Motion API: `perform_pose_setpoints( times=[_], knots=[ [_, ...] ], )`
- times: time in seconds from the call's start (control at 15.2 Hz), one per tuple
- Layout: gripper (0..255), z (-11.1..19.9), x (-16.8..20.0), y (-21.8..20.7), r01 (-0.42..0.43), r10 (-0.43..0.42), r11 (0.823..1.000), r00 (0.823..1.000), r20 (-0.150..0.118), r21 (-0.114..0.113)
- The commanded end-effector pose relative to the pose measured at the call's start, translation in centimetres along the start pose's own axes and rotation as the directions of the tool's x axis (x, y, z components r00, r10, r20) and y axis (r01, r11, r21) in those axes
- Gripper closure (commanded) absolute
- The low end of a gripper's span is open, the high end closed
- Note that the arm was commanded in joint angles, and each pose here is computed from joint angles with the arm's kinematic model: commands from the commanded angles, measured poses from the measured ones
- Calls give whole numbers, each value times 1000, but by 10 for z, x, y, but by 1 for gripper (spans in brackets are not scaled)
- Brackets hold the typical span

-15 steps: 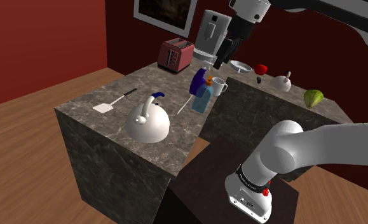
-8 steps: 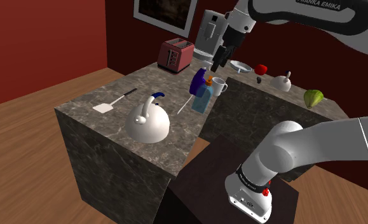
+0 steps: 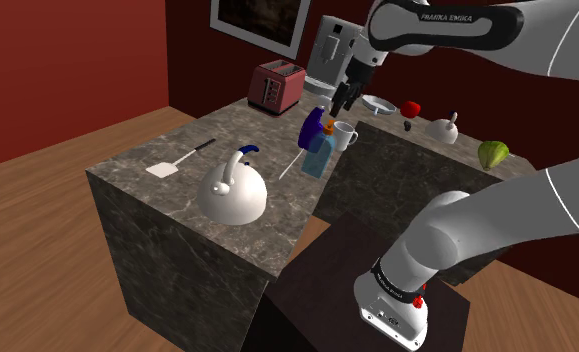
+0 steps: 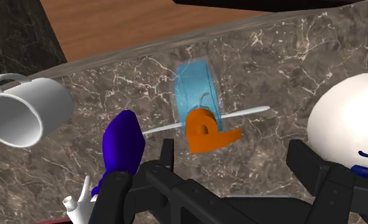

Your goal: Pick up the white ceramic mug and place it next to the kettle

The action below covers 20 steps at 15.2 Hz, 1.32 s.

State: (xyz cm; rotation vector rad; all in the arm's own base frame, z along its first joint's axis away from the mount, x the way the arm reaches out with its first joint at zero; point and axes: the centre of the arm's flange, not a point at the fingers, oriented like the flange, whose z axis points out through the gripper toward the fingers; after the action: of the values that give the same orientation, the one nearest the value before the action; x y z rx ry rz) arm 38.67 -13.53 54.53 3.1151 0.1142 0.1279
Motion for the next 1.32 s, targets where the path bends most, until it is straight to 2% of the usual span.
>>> perform_pose_setpoints(
  times=[0.0, 1.25],
  knots=[
    [0, 13, 6, 23, -10, 10, 1000, 1000, 4, 1],
    [0, 145, 57, 234, -115, 114, 993, 992, 52, 10]
  ],
)
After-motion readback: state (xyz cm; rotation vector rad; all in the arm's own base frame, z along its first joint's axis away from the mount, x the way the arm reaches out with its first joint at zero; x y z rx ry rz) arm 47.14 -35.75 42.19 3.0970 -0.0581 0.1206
